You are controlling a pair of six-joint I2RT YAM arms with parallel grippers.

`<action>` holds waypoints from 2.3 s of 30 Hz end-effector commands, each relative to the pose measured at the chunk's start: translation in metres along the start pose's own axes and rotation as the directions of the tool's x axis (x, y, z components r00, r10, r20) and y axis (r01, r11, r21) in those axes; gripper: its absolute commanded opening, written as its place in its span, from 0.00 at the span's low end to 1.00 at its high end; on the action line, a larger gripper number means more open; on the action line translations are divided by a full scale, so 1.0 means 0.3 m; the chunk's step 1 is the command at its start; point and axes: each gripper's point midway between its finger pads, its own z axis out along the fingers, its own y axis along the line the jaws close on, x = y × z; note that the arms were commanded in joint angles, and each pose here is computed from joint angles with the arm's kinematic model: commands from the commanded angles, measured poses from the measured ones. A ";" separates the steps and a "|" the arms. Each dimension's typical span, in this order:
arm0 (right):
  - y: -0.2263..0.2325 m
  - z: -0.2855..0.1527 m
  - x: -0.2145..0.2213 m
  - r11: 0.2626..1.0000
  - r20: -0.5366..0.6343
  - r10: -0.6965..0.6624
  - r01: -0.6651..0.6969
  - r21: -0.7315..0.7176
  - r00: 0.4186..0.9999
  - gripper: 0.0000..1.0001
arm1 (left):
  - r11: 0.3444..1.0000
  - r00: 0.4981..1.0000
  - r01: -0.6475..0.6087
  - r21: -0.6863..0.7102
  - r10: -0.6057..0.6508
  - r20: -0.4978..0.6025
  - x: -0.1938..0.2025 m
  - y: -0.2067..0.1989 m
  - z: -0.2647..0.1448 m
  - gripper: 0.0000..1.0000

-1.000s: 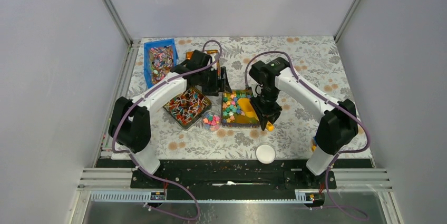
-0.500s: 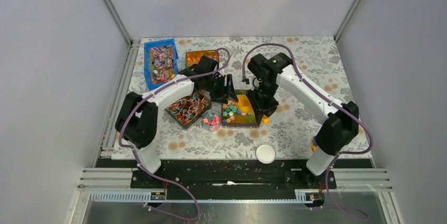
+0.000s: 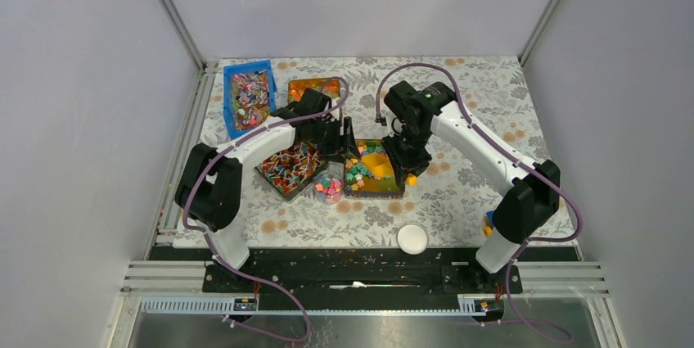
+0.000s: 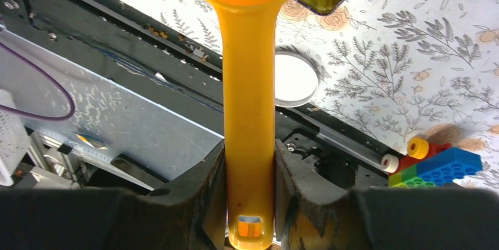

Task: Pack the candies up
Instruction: Adjust the spatula, then scoop the fake candies from the storage box.

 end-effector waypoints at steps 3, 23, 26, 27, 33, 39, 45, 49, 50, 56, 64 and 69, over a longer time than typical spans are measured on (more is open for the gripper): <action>-0.038 -0.053 0.057 0.997 -0.061 -0.027 0.032 0.075 0.998 0.00 | 0.989 0.997 -0.025 -0.146 0.035 0.068 -0.048 0.113 -0.085 0.62; -0.032 -0.009 0.116 0.994 -0.289 0.038 -0.007 0.108 0.957 0.00 | 0.970 0.994 -0.108 -0.216 0.101 -0.043 -0.092 0.150 0.080 0.22; -0.027 0.004 0.121 0.995 -0.313 0.040 -0.009 0.100 0.949 0.00 | 0.967 0.991 -0.134 -0.215 0.125 -0.056 -0.090 0.135 0.095 0.16; -0.027 0.008 0.121 0.995 -0.320 0.042 -0.011 0.097 0.947 0.00 | 0.966 0.989 -0.143 -0.216 0.132 -0.063 -0.086 0.132 0.101 0.14; -0.024 0.035 0.126 0.996 -0.374 0.045 -0.013 0.087 0.926 0.00 | 0.961 0.986 -0.161 -0.226 0.147 -0.076 -0.082 0.127 0.119 0.11; -0.014 0.061 0.129 0.997 -0.417 0.057 -0.029 0.073 0.907 0.00 | 0.959 0.985 -0.166 -0.231 0.153 -0.075 -0.097 0.122 0.123 0.11; -0.011 0.106 0.109 0.996 -0.466 0.083 -0.054 0.076 0.881 0.00 | 0.959 0.985 -0.169 -0.229 0.156 -0.072 -0.109 0.114 0.122 0.11; -0.001 0.142 0.070 0.996 -0.481 0.086 -0.061 0.068 0.873 0.00 | 0.960 0.985 -0.166 -0.226 0.153 -0.076 -0.108 0.109 0.124 0.12; 0.001 0.153 0.056 0.996 -0.480 0.084 -0.061 0.064 0.873 0.00 | 0.960 0.985 -0.167 -0.225 0.153 -0.077 -0.107 0.107 0.124 0.12; 0.010 0.232 -0.050 0.996 -0.477 0.083 -0.066 0.052 0.875 0.00 | 0.961 0.985 -0.166 -0.221 0.153 -0.078 -0.110 0.101 0.123 0.12; -0.045 0.326 -0.097 0.996 -0.398 0.046 -0.012 0.089 0.916 0.00 | 0.964 0.986 -0.163 -0.211 0.150 -0.075 -0.113 0.087 0.119 0.12; -0.066 0.335 -0.056 0.996 -0.356 0.016 0.015 0.085 0.934 0.00 | 0.962 0.986 -0.164 -0.218 0.155 -0.057 -0.123 0.080 0.102 0.19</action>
